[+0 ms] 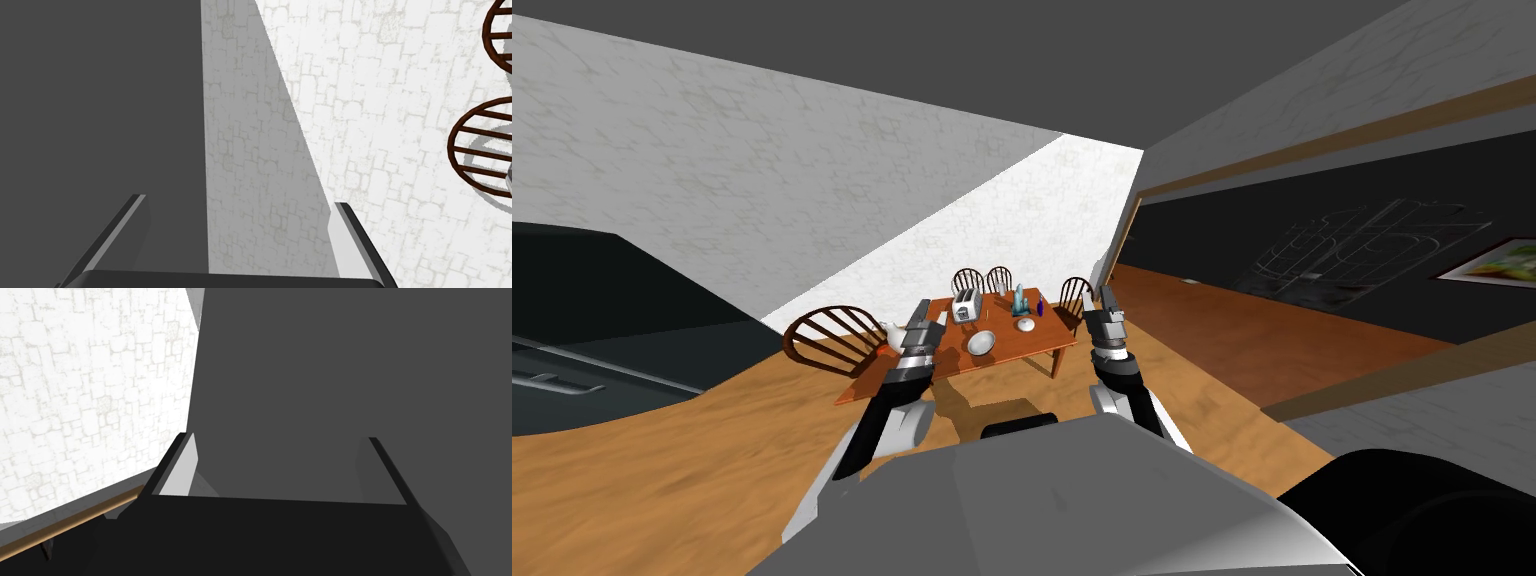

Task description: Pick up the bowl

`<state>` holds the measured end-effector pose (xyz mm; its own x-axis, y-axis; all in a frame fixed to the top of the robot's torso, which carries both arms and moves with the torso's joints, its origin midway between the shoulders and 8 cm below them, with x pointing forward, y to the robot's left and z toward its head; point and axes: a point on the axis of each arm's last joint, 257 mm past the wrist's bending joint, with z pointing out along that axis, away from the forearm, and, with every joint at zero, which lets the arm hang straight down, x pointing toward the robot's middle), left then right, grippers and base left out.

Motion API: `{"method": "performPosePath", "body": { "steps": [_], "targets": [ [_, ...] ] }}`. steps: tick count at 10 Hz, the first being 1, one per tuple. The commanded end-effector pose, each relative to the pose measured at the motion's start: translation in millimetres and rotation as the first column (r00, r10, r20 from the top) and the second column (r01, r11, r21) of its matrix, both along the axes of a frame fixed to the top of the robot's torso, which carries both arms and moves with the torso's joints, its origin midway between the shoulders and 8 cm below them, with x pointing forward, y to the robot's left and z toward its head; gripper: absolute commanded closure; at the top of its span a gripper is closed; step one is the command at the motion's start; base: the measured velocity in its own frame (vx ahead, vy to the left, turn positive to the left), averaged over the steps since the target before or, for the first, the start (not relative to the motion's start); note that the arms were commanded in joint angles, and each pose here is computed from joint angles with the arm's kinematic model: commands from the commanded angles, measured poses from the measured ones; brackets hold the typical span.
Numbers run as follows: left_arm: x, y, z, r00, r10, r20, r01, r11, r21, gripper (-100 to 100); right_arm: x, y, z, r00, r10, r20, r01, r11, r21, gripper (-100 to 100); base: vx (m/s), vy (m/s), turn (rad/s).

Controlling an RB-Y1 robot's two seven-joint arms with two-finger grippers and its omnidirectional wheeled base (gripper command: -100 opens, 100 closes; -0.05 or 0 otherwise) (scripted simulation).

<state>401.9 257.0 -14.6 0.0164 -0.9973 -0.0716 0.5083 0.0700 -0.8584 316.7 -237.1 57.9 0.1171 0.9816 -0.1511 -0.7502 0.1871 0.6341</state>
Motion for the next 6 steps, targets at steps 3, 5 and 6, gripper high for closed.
{"method": "performPosePath", "body": {
  "steps": [3,5,6],
  "targets": [
    [18,0.8,-21,0.996,0.008,-0.084,-0.007,1.000,0.015,-100,0,0,0,1.000,0.000,0.000,0.000,1.000,0.000,0,-0.033,-0.035,0.015],
    [31,1.9,-38,0.989,0.016,-0.148,-0.012,1.000,0.028,-100,0,0,0,1.000,0.000,0.000,0.000,1.000,0.000,0,-0.033,-0.017,0.021],
    [41,2.5,-49,0.983,0.021,-0.183,-0.014,0.999,0.042,-100,0,0,0,1.000,0.000,0.000,0.000,1.000,0.000,0,-0.041,-0.037,0.029]
  ]
}}
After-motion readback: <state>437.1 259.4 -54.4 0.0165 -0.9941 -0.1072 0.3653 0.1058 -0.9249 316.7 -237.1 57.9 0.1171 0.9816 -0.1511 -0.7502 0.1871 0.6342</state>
